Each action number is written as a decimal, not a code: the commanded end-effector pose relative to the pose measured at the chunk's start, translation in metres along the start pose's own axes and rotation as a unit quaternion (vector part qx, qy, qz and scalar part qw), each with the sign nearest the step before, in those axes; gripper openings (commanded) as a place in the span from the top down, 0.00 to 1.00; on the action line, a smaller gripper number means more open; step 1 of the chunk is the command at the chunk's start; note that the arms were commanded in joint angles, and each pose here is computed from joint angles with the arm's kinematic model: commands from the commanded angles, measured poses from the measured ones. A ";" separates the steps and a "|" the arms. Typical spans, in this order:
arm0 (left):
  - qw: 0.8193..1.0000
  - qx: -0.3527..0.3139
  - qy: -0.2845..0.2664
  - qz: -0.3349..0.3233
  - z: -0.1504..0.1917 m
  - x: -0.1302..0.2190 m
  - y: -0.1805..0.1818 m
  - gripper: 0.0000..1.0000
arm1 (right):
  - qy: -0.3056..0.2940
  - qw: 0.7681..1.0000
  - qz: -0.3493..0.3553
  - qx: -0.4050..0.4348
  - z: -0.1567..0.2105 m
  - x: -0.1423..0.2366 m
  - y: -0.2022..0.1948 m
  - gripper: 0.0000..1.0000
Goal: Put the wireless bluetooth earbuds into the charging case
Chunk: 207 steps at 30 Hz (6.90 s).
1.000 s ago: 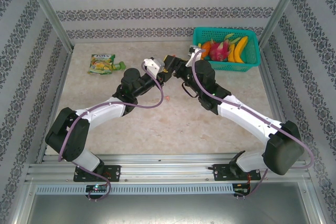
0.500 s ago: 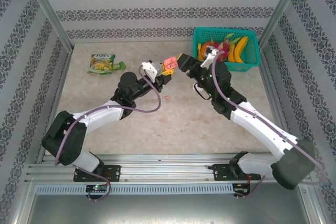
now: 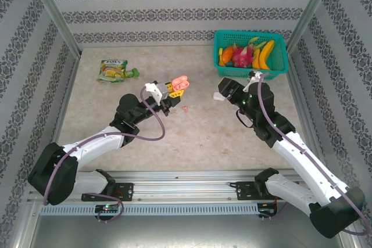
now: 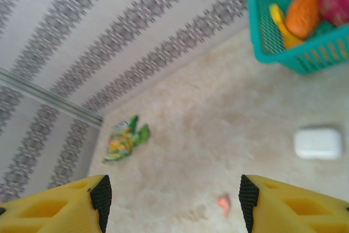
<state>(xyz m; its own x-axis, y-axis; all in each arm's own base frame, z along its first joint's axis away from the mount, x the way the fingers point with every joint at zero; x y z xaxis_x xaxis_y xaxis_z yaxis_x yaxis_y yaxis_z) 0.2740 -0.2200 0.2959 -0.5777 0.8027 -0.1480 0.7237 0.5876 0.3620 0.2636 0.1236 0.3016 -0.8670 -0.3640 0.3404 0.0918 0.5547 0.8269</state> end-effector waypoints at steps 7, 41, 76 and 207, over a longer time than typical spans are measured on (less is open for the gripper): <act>0.993 0.026 -0.001 -0.119 0.009 0.032 0.036 1.00 | 0.145 0.972 0.171 0.066 0.066 -0.052 -0.035 0.36; 0.969 0.037 0.020 -0.244 0.012 0.090 0.073 1.00 | 0.241 0.851 0.411 0.220 0.171 -0.225 -0.070 0.43; 0.971 0.040 0.023 -0.235 0.015 0.087 0.074 1.00 | 0.231 0.846 0.440 0.195 0.175 -0.238 -0.089 0.57; 0.994 0.081 0.029 -0.065 0.019 0.052 0.051 1.00 | 0.029 0.955 0.053 0.291 0.035 -0.064 0.066 0.71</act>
<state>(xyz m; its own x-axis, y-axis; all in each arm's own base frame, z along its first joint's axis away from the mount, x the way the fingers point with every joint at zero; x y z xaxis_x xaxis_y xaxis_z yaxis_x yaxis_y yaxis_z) 0.2883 -0.1370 0.2743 -0.7547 0.6489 -0.0966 0.6268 0.7566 0.1861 0.3093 0.2187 0.2978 -0.7867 -0.3047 0.5368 -0.0814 0.9133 0.3991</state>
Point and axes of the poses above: each hand's point on the last joint's axis, 136 mm out from that joint toward the fingers, its own x axis back along the fingers, its own y axis along the line the jaws close on, z = x × y, the point moved 6 cm from there along x, back along the fingers, and after that the axes turned 15 degrees about -x, right-handed, at the moved point
